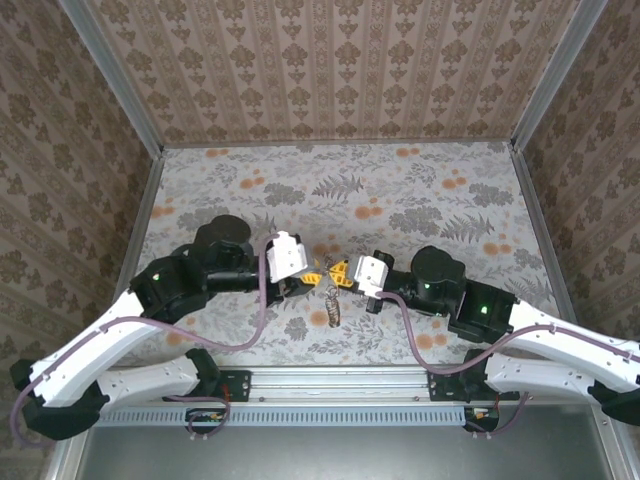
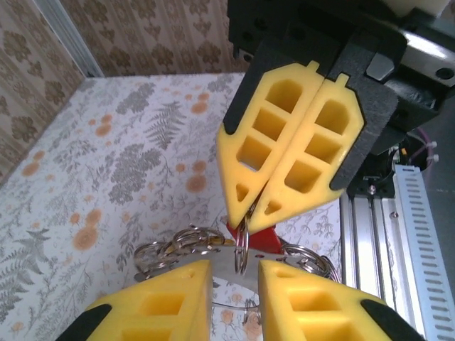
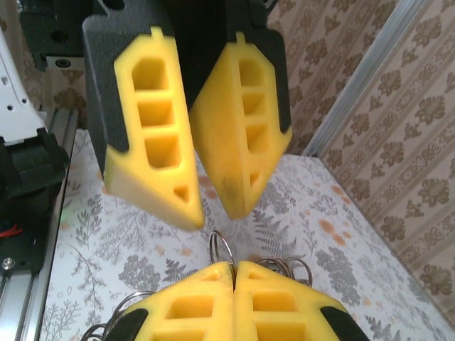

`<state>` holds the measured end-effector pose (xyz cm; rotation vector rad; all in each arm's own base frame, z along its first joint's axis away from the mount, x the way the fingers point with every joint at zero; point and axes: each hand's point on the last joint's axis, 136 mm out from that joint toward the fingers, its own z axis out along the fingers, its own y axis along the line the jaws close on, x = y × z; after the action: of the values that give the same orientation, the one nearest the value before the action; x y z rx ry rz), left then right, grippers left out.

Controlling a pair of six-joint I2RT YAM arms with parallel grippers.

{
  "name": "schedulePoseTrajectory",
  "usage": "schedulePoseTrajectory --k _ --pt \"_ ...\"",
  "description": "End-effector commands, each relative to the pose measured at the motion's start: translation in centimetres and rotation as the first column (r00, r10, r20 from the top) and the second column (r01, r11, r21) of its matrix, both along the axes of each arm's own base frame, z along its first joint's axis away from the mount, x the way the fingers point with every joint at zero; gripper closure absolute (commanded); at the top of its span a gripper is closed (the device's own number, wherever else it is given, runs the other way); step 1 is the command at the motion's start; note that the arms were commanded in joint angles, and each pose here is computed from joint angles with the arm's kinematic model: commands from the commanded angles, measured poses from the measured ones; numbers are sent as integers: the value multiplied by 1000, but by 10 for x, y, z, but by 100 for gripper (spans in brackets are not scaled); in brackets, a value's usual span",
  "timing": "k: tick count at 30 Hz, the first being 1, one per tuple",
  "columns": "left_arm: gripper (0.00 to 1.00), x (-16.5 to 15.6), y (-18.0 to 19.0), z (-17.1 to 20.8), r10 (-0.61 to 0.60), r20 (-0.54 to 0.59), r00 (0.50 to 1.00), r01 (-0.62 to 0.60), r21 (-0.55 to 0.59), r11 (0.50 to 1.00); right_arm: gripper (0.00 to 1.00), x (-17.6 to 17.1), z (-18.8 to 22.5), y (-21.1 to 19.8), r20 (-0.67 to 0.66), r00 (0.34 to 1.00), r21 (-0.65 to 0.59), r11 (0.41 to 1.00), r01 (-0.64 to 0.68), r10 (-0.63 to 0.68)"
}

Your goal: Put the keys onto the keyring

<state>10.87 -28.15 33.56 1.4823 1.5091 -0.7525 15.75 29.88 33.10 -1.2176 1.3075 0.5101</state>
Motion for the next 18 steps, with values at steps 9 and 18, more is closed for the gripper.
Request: schedulePoseTrajectory --k 9,18 --pt "92 2 -14 -14 -11 29 1000 9 69 998 100 3 2 -2 9 1000 -35 999 16 -16" --pt "100 5 -10 -22 9 36 999 -13 114 993 100 -6 11 -8 25 1000 10 1000 -16 15"
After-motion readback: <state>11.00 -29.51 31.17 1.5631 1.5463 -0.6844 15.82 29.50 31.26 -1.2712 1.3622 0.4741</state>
